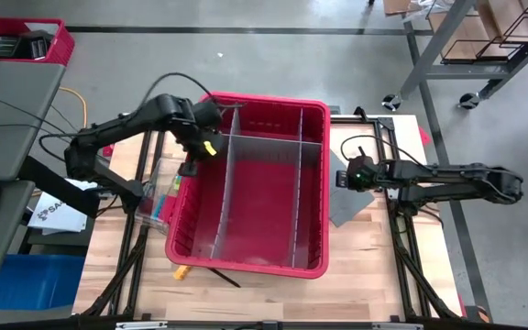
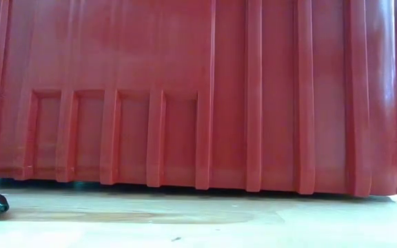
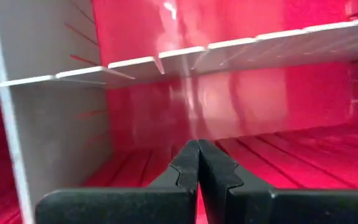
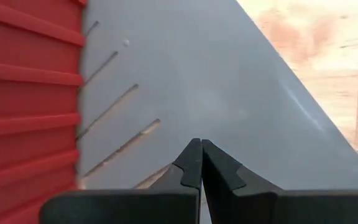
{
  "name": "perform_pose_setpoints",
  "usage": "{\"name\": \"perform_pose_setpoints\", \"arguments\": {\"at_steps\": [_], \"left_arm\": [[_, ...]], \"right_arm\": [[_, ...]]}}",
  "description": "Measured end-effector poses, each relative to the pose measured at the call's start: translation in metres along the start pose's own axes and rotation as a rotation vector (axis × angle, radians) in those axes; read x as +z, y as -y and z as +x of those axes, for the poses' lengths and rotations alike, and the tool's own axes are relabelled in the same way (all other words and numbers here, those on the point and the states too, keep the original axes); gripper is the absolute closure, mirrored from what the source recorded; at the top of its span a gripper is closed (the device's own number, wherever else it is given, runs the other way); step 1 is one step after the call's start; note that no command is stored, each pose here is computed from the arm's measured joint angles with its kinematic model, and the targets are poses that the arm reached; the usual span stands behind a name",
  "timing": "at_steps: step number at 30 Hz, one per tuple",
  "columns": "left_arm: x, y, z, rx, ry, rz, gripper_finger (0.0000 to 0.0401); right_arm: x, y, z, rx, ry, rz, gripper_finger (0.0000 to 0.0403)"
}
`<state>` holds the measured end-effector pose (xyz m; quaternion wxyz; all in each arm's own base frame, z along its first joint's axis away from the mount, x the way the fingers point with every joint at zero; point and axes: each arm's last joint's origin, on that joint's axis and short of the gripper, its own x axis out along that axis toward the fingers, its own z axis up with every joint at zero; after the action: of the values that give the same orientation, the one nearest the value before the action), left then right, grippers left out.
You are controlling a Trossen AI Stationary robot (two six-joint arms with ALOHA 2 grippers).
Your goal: Sort Items/Unsort Items
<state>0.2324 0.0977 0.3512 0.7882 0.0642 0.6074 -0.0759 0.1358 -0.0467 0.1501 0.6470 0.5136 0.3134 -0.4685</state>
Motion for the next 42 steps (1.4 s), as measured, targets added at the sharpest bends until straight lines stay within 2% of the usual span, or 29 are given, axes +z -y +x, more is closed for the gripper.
{"name": "perform_pose_setpoints", "arguments": {"at_steps": [7,11,16,19,22,27,32,34,37,39,40,42], "left_arm": [[-0.002,-0.007,0.045,-0.028,-0.049,-0.070,0.0401],[-0.006,-0.008,0.063,-0.030,-0.055,-0.096,0.0401],[-0.010,-0.016,0.080,-0.004,-0.017,-0.185,0.0401],[-0.013,-0.022,0.085,0.006,0.008,-0.256,0.0401],[-0.017,-0.026,0.085,0.024,-0.005,-0.294,0.0401],[-0.026,-0.036,0.083,0.134,-0.071,-0.362,0.0401],[-0.032,-0.043,0.079,0.141,-0.067,-0.439,0.0401],[-0.032,-0.047,0.074,0.172,-0.068,-0.457,0.0401],[-0.030,-0.052,0.064,0.215,-0.051,-0.459,0.0401],[-0.026,-0.054,0.056,0.233,-0.027,-0.442,0.0401],[-0.024,-0.056,0.051,0.245,-0.009,-0.429,0.0401],[-0.019,-0.057,0.039,0.266,0.028,-0.391,0.0401]], "right_arm": [[-0.012,-0.002,0.013,-0.079,-0.063,-0.067,0.0403],[-0.030,-0.002,0.017,-0.149,-0.145,-0.138,0.0403],[-0.057,-0.001,0.011,-0.155,-0.294,-0.233,0.0403],[-0.071,0.001,0.005,-0.147,-0.418,-0.301,0.0403],[-0.084,0.009,-0.001,-0.202,-0.533,-0.357,0.0403],[-0.097,0.016,-0.010,-0.270,-0.646,-0.417,0.0403],[-0.104,0.009,-0.024,-0.280,-0.717,-0.461,0.0403],[-0.107,-0.005,-0.034,-0.215,-0.741,-0.488,0.0403],[-0.107,-0.022,-0.056,-0.156,-0.727,-0.526,0.0403],[-0.104,-0.035,-0.073,-0.134,-0.650,-0.547,0.0403],[-0.100,-0.038,-0.082,-0.155,-0.579,-0.551,0.0403],[-0.091,-0.035,-0.092,-0.277,-0.409,-0.518,0.0403]]}}
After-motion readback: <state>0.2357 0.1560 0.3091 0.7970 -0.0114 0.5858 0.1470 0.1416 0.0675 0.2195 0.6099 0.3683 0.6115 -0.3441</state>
